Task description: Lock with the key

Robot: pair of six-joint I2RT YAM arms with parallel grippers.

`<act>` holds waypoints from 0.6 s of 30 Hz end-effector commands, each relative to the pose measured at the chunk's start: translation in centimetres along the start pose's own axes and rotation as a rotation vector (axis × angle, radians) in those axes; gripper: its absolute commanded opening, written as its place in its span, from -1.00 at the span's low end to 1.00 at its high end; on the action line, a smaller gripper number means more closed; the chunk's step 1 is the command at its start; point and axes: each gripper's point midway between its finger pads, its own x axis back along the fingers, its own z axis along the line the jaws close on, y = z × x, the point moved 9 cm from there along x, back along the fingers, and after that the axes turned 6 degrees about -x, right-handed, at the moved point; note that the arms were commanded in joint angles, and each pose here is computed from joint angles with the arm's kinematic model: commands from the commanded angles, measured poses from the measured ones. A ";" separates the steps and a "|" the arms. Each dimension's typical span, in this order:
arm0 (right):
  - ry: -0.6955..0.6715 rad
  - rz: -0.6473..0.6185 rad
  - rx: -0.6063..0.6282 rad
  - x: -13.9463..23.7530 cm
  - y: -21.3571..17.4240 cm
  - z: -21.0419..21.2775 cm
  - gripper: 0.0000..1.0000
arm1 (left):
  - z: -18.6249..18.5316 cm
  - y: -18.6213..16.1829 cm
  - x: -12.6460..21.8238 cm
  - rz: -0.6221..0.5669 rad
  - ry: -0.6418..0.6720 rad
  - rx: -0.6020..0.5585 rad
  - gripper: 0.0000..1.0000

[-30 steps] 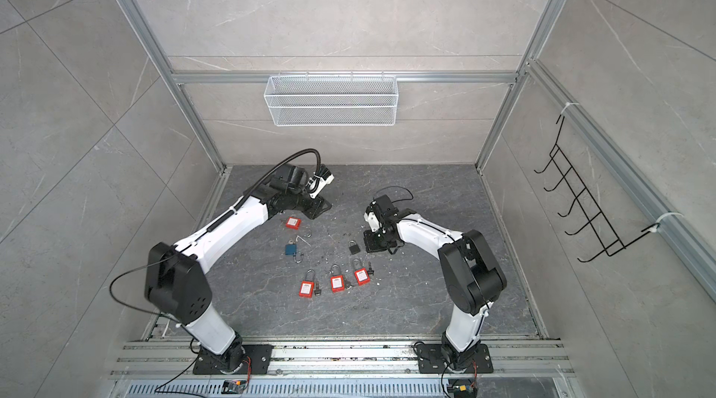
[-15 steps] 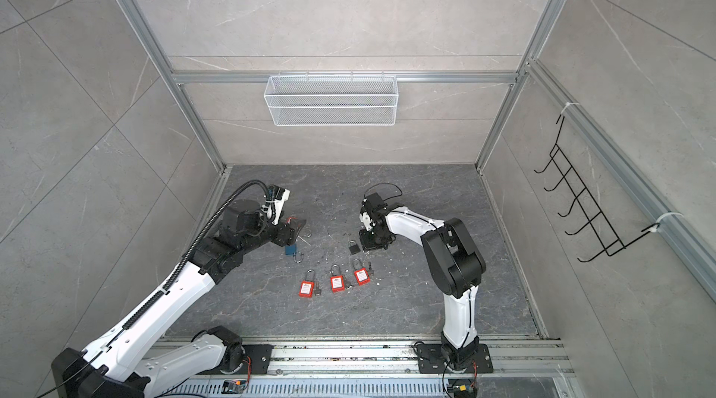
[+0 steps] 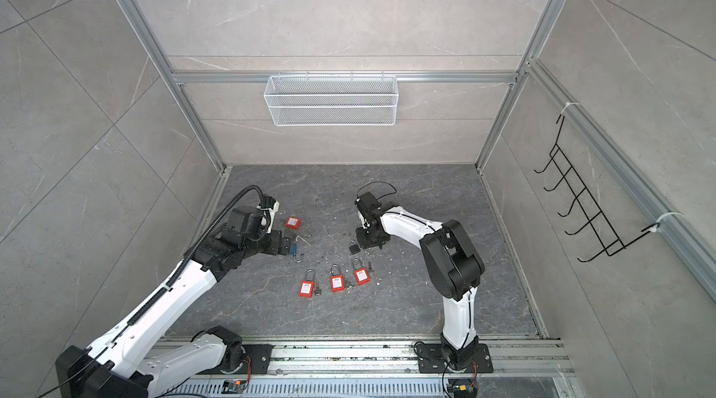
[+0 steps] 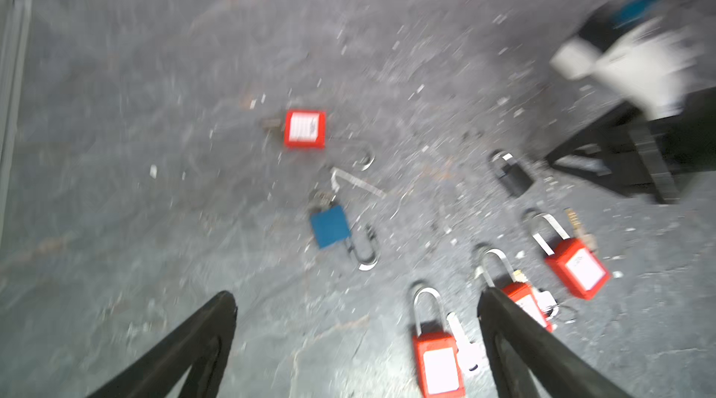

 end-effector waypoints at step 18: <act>-0.039 -0.268 -0.200 6.0 -3.8 6.1 -0.03 | 1.8 -3.2 -11.7 0.517 -0.022 0.347 0.99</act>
